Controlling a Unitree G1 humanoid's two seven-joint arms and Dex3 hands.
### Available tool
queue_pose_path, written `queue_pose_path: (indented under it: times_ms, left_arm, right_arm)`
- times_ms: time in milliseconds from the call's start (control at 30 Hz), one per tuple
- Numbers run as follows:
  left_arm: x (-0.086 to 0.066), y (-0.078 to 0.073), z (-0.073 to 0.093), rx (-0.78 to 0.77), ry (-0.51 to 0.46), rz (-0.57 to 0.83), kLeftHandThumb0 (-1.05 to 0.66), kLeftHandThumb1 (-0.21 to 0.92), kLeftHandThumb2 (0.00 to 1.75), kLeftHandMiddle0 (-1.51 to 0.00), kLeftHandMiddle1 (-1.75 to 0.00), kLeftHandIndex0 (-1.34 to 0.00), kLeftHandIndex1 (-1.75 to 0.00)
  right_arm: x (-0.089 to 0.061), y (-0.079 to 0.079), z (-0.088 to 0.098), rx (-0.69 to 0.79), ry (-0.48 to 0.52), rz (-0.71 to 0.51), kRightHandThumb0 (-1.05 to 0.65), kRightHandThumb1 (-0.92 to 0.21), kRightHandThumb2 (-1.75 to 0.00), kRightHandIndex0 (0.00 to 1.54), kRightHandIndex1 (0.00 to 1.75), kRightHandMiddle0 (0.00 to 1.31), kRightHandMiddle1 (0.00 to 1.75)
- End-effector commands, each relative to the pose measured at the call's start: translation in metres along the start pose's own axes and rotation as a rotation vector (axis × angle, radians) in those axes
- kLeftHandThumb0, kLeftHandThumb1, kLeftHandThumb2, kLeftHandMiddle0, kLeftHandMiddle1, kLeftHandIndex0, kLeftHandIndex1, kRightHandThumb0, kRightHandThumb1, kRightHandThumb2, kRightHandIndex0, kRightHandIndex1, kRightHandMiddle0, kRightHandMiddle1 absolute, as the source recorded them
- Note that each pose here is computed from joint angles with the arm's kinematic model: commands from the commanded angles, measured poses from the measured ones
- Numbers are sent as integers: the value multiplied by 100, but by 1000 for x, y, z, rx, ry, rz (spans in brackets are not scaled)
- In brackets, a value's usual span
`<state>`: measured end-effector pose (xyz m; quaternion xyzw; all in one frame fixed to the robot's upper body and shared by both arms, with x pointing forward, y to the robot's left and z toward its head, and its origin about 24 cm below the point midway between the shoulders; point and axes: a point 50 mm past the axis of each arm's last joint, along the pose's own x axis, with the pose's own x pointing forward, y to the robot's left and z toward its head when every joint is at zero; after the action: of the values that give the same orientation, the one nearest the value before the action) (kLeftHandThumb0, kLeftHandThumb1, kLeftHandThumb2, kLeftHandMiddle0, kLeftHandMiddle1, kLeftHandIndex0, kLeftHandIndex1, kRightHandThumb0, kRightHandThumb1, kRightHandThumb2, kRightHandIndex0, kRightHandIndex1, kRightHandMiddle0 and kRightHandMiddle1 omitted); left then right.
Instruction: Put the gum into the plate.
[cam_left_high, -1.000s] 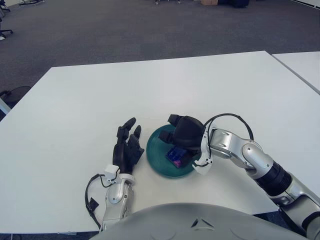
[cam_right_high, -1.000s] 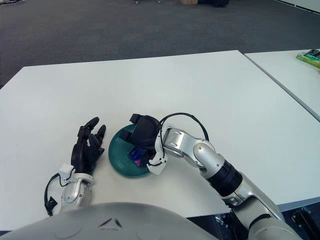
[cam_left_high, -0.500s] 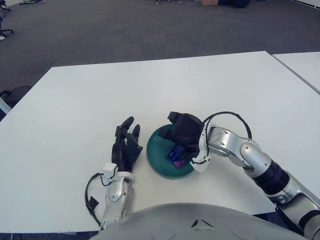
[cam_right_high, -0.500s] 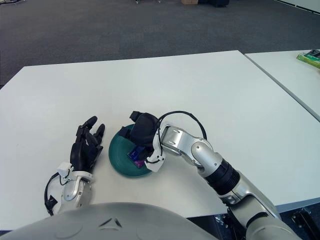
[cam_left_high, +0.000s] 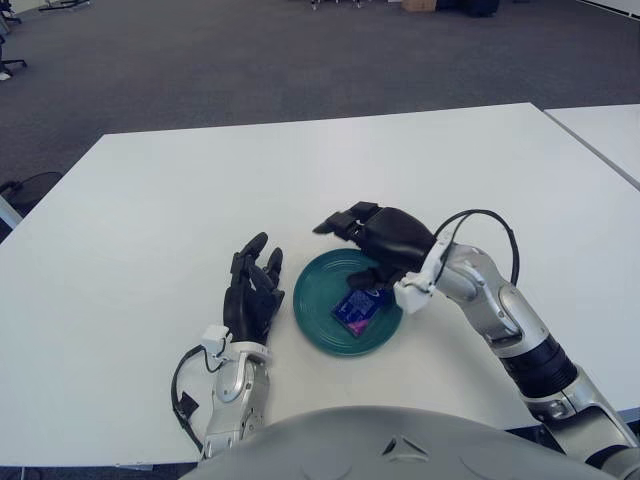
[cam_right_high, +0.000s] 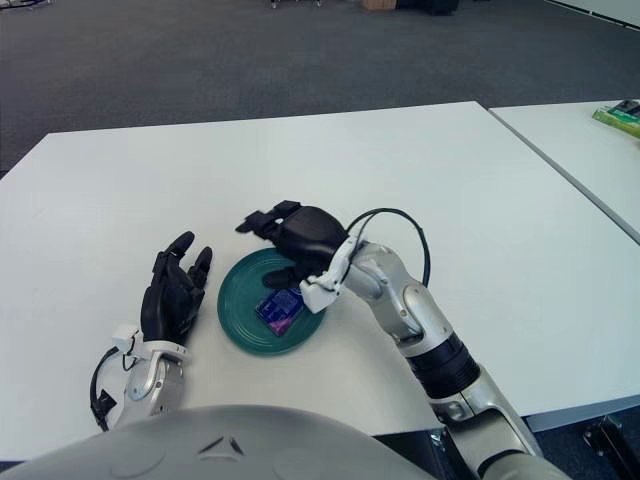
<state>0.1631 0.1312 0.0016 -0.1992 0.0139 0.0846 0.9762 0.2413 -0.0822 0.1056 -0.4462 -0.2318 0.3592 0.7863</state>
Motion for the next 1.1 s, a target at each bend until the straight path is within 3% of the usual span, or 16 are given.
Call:
queue_pose_path:
  times_ms: [0,100,200,400,600,800,1067]
  left_arm:
    - [-6,-14,-12,-6,36,42,-78,92,97,-45,-3,-5,-83]
    - [-6,-14,-12,11,31,42,-78,92,95,-46,-3,-5,-84]
    - [-5,-13,-11,53,28,34,-79,92,94,-49,-5,-8,-85]
    - [-5,-11,-12,115,21,18,-81,92,95,-52,-6,-12,-87]
    - [-5,-10,-11,139,16,17,-82,92,95,-54,-7,-16,-88]
    - [-7,-6,-11,144,20,25,-82,92,96,-54,-7,-17,-88]
    - [-10,1,-10,159,24,39,-82,92,97,-52,-5,-17,-87]
  right_arm:
    - [-10,6,-20,350,79,-185,-92,-92,-91,32,1,0,55]
    - [-11,8,-22,433,76,-223,-91,-92,-89,32,1,0,57]
    - [-13,17,-35,745,79,-365,-89,-92,-86,28,0,0,55]
    - [-18,29,-41,1067,94,-562,-83,-92,-82,23,0,0,51]
    - [-29,28,-48,1023,168,-671,-82,-92,-87,23,0,0,52]
    - [-41,29,-55,953,215,-668,-84,-92,-91,22,0,0,45]
    - [-61,47,-64,892,310,-627,-88,-92,-96,17,0,0,37]
